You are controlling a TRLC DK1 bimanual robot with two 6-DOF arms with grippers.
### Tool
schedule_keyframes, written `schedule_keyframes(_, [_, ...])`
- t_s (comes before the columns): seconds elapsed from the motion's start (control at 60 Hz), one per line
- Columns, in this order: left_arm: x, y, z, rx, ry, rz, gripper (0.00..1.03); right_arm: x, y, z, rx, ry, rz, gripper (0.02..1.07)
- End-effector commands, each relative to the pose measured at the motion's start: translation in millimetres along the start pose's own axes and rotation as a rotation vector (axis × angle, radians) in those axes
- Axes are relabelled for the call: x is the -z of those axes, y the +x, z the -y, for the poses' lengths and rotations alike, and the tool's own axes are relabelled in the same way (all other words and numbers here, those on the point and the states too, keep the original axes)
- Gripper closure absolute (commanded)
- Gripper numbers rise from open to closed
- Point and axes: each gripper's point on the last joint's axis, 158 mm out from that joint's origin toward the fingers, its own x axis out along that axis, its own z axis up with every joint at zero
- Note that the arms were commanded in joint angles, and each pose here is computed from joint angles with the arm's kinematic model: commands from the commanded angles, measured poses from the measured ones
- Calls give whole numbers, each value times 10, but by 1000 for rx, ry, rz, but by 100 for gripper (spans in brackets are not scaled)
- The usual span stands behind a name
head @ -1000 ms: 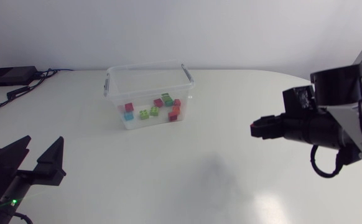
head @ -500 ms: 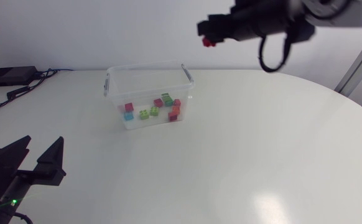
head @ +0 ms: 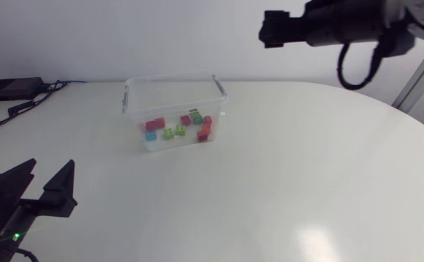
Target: Place the duplo bricks in the container
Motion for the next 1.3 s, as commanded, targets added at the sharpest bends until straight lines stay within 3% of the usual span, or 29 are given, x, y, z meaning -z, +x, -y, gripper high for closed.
schedule_keyframes(0.0, [28,5,-10,-2,-16,9,4,179,-182,119,21,7,-13,7])
schedule_keyframes(0.283, [28,5,-10,-2,-16,9,4,724,-582,484,128,23,-5,7])
schedule_keyframes(0.633, [28,5,-10,-2,-16,9,4,1452,-828,600,166,-12,39,7])
schedule_keyframes(0.933, [28,5,-10,-2,-16,9,4,1795,-1075,562,150,-82,126,7])
schedule_keyframes(1.283, [42,9,-8,-4,-17,3,4,1965,-1236,803,216,-33,204,7])
